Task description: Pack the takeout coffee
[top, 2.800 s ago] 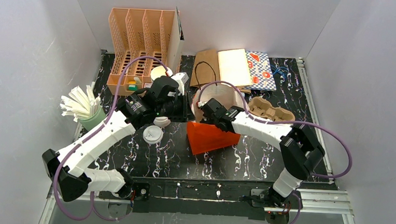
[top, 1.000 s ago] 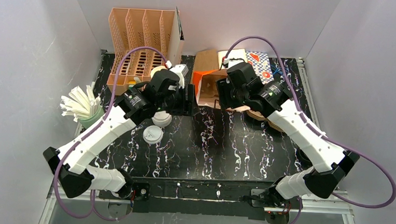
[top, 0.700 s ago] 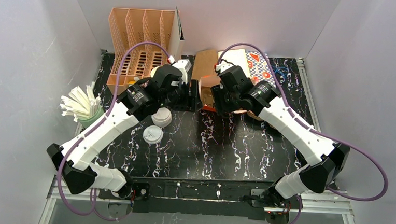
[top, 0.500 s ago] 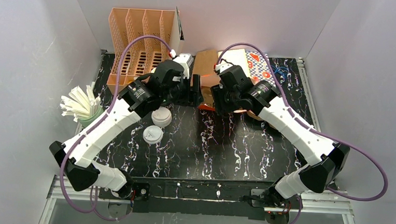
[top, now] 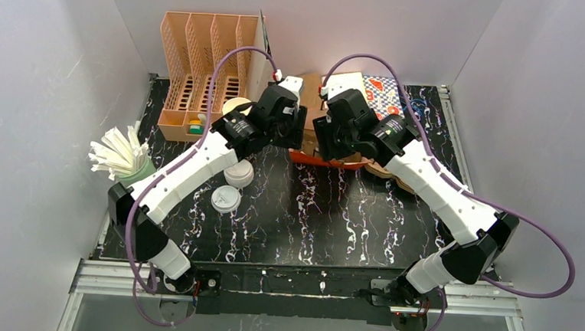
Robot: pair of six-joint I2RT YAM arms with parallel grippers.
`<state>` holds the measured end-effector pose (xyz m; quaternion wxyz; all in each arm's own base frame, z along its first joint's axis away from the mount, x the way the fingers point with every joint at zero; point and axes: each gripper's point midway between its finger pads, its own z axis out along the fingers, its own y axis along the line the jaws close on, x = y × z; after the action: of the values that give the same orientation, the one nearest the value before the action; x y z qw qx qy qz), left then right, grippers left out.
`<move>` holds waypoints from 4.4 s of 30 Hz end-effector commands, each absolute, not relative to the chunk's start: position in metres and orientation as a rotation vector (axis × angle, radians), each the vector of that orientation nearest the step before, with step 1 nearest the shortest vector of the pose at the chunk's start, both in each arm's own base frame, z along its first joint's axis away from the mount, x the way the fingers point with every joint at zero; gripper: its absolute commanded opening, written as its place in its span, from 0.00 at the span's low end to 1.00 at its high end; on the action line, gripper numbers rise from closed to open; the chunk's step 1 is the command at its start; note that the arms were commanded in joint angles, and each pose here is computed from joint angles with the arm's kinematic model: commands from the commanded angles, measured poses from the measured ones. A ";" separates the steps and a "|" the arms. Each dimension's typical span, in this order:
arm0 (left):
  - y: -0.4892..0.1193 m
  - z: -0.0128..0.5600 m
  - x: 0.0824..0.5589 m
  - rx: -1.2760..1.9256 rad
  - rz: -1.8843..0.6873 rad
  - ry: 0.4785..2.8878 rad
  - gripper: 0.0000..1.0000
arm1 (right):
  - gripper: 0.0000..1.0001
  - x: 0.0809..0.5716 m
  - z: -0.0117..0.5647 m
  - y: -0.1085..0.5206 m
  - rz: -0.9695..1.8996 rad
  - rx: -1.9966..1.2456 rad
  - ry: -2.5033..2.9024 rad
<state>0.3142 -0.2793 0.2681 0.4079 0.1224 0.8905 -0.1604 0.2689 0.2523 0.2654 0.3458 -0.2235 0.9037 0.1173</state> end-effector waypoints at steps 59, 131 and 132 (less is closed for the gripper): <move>-0.187 0.319 0.300 0.046 -0.213 2.164 0.59 | 0.16 0.404 0.302 0.178 0.172 -0.171 2.240; -0.076 0.279 0.410 -0.242 0.177 2.125 0.03 | 0.43 0.313 0.363 0.463 0.807 -0.819 1.816; -0.076 0.279 0.410 -0.241 0.177 2.127 0.04 | 0.43 0.315 0.359 0.465 0.801 -0.821 1.812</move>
<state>0.4166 -0.0862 0.2403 0.4440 -0.0880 0.8889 0.0705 0.3015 0.4518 0.3683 0.4540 -0.3370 0.7499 0.3434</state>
